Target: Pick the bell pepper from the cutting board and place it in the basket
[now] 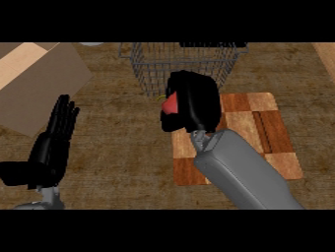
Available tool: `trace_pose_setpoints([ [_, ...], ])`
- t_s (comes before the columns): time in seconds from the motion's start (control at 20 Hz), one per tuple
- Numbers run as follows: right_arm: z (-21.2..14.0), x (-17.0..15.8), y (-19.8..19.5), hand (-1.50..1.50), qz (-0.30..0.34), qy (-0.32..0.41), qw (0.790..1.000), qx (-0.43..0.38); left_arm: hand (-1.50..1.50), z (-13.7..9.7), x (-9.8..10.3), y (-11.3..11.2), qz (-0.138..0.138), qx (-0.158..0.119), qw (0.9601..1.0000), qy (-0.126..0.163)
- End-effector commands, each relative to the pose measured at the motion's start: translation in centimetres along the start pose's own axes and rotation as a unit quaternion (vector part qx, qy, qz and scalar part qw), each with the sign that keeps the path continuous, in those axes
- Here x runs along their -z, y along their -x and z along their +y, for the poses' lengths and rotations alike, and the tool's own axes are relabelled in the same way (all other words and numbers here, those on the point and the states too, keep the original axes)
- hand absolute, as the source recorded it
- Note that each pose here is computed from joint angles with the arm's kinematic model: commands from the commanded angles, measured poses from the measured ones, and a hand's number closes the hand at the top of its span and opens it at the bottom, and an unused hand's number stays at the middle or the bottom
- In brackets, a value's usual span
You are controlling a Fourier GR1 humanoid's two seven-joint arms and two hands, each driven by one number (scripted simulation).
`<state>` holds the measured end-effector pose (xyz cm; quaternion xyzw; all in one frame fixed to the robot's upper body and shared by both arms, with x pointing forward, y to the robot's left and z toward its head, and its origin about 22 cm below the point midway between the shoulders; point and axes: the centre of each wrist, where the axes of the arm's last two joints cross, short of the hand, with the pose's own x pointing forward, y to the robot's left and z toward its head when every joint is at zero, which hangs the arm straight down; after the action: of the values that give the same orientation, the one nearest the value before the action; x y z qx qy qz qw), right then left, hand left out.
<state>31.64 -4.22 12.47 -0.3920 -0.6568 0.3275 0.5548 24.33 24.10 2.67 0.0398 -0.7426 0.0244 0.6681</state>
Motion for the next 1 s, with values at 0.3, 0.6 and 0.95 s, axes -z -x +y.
trace_pose_setpoints([
  [0.3, 3.8, 0.4, 5.2, 1.50, 0.008, -0.006, 1.000, 0.011, 0.00, -0.3, -0.8, 1.7, 0.002, 0.001, 1.0000, 0.002],
  [0.6, 4.0, 3.0, 7.6, 1.50, 0.020, -0.001, 0.999, 0.031, 0.00, -0.5, -0.8, -1.2, 0.001, -0.002, 1.0000, 0.005],
  [0.95, 3.9, 4.1, 7.7, 1.50, 0.079, -0.004, 0.996, 0.037, 0.00, 0.9, -1.6, -0.8, 0.007, 0.006, 0.9999, 0.007],
])
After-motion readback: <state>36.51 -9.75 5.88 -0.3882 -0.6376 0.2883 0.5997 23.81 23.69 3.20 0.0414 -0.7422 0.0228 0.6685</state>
